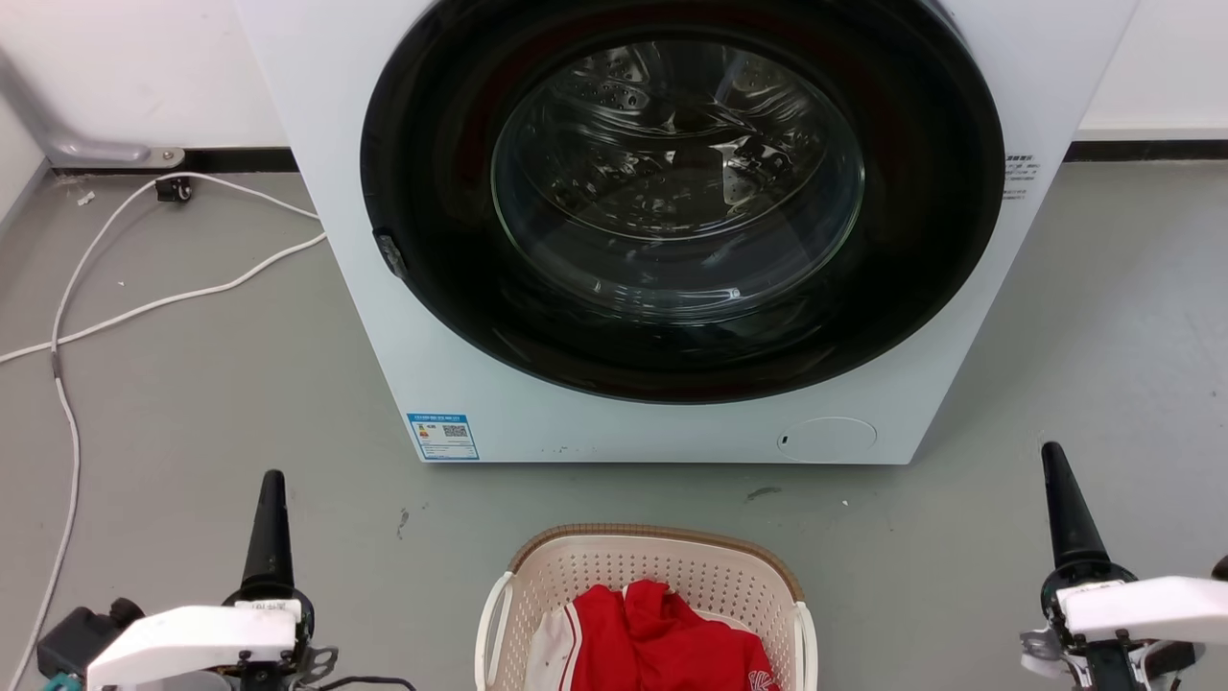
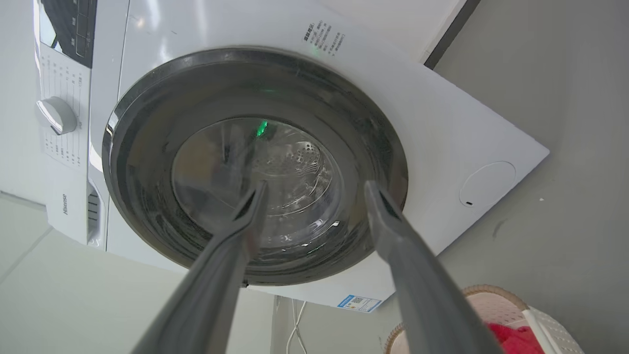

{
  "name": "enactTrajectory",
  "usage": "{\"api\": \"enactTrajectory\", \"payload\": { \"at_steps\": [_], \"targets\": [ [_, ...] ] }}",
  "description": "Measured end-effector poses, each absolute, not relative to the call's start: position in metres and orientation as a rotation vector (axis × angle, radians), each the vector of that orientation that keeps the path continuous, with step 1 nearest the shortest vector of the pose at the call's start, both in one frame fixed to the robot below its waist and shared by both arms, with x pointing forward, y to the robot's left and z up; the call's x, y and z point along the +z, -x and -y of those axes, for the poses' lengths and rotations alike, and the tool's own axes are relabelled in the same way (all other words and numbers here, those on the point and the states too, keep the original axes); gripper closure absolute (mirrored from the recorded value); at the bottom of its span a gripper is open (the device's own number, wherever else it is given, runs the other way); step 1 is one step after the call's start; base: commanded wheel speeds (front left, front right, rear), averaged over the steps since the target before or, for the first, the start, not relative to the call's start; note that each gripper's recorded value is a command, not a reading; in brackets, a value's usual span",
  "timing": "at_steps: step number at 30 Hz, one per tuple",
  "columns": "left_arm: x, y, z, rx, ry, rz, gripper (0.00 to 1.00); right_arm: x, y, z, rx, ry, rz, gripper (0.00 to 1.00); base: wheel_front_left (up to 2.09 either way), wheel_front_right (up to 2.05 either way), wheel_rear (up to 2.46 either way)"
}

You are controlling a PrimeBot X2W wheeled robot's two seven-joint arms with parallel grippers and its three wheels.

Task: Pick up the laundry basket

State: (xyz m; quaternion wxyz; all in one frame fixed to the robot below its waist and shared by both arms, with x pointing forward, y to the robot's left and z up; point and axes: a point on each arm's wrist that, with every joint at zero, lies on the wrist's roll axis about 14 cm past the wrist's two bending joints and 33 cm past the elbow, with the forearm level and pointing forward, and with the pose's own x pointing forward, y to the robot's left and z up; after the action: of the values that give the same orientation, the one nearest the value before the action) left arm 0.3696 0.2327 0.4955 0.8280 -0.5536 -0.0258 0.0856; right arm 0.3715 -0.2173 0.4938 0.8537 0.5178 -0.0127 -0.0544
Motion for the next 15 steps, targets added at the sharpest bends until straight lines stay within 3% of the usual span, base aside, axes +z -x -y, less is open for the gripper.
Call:
{"api": "enactTrajectory", "payload": {
  "at_steps": [15],
  "targets": [
    [0.533,-0.372,-0.207,0.092,0.76,0.104,0.0,0.528,-0.373,0.193,0.007,-0.68,0.092,0.0,0.0,0.0,0.0]
  ]
}}
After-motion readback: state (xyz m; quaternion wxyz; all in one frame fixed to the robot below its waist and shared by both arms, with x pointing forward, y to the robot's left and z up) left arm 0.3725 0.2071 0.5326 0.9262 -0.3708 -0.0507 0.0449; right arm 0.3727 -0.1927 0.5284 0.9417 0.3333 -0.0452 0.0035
